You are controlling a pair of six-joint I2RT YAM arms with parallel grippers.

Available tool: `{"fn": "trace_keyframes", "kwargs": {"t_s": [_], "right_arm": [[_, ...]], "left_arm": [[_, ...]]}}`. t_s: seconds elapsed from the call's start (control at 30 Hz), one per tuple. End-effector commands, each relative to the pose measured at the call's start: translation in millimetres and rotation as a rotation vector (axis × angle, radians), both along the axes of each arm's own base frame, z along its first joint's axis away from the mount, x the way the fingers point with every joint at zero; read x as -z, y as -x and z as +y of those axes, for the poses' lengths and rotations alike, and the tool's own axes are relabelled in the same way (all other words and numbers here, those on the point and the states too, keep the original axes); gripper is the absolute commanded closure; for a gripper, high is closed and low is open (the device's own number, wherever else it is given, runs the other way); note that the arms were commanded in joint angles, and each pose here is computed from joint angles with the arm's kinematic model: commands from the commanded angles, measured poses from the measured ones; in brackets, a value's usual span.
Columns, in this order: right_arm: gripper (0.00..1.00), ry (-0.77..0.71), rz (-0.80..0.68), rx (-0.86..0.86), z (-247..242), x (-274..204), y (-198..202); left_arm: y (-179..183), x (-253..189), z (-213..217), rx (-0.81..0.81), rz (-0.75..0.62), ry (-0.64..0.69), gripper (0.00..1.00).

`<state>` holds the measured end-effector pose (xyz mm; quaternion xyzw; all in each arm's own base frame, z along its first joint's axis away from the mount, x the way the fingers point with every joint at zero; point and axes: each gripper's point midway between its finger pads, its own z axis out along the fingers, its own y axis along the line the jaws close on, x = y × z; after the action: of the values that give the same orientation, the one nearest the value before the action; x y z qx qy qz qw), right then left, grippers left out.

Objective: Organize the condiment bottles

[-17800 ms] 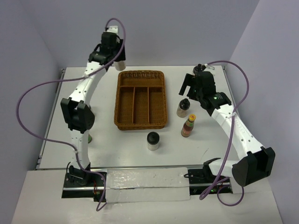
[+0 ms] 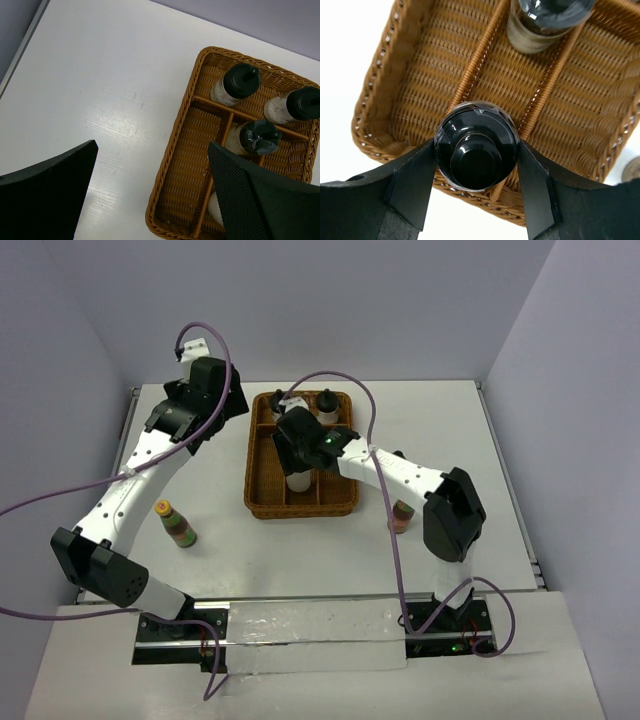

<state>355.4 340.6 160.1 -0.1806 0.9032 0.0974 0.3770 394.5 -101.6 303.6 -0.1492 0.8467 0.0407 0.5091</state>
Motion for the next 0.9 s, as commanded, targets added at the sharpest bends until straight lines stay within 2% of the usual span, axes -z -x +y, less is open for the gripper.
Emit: {"fn": "trace_keyframes", "kwargs": {"t_s": [0.0,0.17,0.3,0.37,0.4,0.43,0.47,0.5,0.53,0.67,0.87], "right_arm": [[0.91,-0.090,-0.117,0.001,21,-31,-21],[0.91,-0.028,-0.124,0.024,12,-5,-21],[0.79,0.001,-0.106,0.024,9,16,-19],[0.66,0.003,-0.099,0.025,9,17,-17],[0.55,0.000,-0.100,0.025,10,16,-17],[0.35,-0.003,-0.105,0.029,9,11,-17],[0.22,-0.013,-0.119,0.034,9,0,-18],[0.20,-0.014,-0.121,0.035,9,-1,-18],[0.14,-0.019,-0.133,0.037,9,-13,-19],[0.05,-0.060,-0.194,0.038,6,-61,-22],[0.03,-0.139,-0.283,0.051,-6,-125,-15]], "left_arm": [[9,-16,3,0.002,-0.040,0.043,0.01],[10,-14,3,0.005,-0.039,0.047,0.01],[9,-5,-5,0.028,-0.022,0.069,0.01],[9,-2,-7,0.034,-0.013,0.074,0.01],[9,0,-7,0.035,-0.007,0.075,0.01],[9,1,-7,0.032,-0.004,0.072,0.01],[9,1,-5,0.030,-0.001,0.066,0.01],[10,1,-5,0.030,-0.001,0.066,0.01],[10,1,-4,0.028,-0.001,0.062,0.00],[17,10,3,0.019,0.041,0.015,0.01],[44,33,20,-0.023,0.135,-0.023,0.01]]}}
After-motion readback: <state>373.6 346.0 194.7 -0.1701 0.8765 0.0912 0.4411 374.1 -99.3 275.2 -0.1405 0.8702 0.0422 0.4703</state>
